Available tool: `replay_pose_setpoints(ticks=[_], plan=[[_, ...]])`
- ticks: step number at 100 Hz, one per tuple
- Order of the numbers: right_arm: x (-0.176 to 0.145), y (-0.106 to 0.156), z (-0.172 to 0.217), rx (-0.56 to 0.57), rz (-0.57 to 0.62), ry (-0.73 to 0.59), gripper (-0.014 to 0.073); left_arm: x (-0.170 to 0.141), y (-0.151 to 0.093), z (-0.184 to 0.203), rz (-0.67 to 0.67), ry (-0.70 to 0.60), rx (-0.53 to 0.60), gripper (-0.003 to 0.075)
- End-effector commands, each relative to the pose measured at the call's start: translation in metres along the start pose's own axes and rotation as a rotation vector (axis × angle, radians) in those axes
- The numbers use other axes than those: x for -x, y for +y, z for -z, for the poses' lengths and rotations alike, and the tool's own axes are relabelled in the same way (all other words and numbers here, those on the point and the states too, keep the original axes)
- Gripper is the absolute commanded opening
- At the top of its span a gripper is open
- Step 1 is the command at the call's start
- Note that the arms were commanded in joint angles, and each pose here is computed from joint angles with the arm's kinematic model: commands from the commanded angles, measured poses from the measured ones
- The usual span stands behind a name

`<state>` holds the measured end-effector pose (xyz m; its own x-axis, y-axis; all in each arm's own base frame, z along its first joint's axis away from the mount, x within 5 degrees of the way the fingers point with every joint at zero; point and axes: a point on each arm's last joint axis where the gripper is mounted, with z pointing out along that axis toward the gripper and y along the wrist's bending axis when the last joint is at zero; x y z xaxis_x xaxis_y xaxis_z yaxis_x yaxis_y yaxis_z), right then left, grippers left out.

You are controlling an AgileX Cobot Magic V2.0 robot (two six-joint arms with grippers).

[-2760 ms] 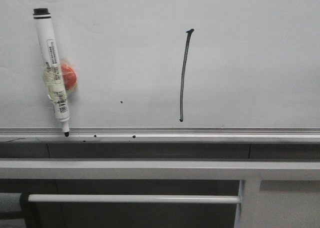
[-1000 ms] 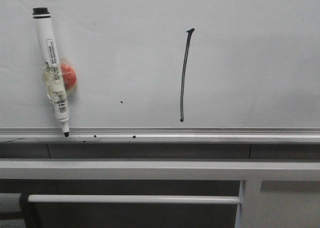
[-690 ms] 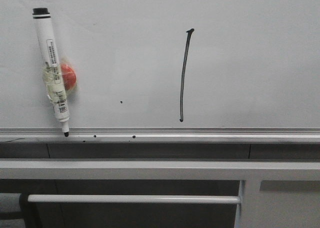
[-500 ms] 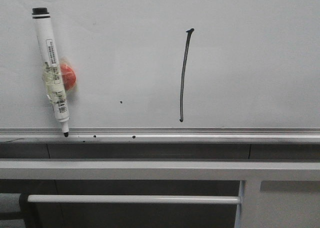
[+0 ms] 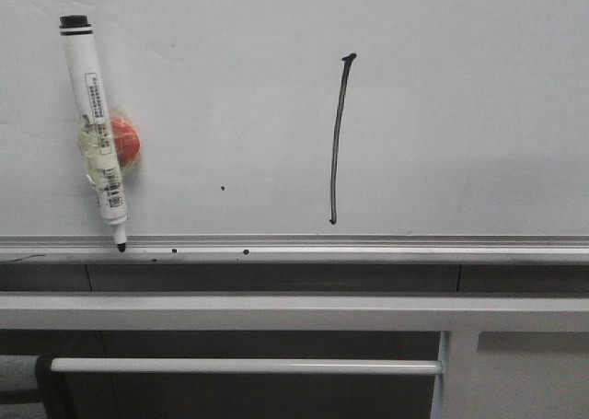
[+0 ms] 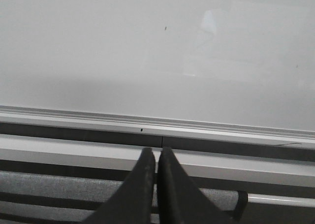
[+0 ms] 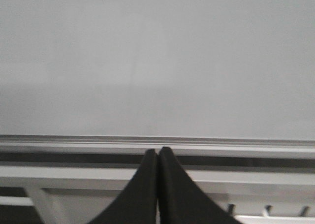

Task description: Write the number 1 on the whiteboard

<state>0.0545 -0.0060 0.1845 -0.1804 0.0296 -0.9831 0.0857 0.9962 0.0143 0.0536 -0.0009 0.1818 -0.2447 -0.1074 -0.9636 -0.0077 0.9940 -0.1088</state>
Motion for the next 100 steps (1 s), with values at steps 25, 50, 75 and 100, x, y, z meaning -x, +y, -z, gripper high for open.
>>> replay_pose_setpoints(ticks=[25,50,75,100], plan=[[-0.013,-0.007,0.0,-0.111,0.03,0.068,-0.0064,0.004,-0.001,0.001,0.012,-0.075,-0.01,-0.002],[-0.013,-0.005,-0.001,-0.09,0.071,0.072,-0.0064,0.004,-0.001,0.001,0.012,-0.075,-0.01,-0.002],[-0.013,-0.005,-0.001,-0.087,0.072,0.072,-0.0064,0.004,-0.001,0.001,0.012,-0.075,-0.01,-0.002],[-0.013,-0.005,-0.001,-0.087,0.072,0.072,-0.0063,0.004,-0.001,0.001,0.012,-0.075,-0.01,-0.002]])
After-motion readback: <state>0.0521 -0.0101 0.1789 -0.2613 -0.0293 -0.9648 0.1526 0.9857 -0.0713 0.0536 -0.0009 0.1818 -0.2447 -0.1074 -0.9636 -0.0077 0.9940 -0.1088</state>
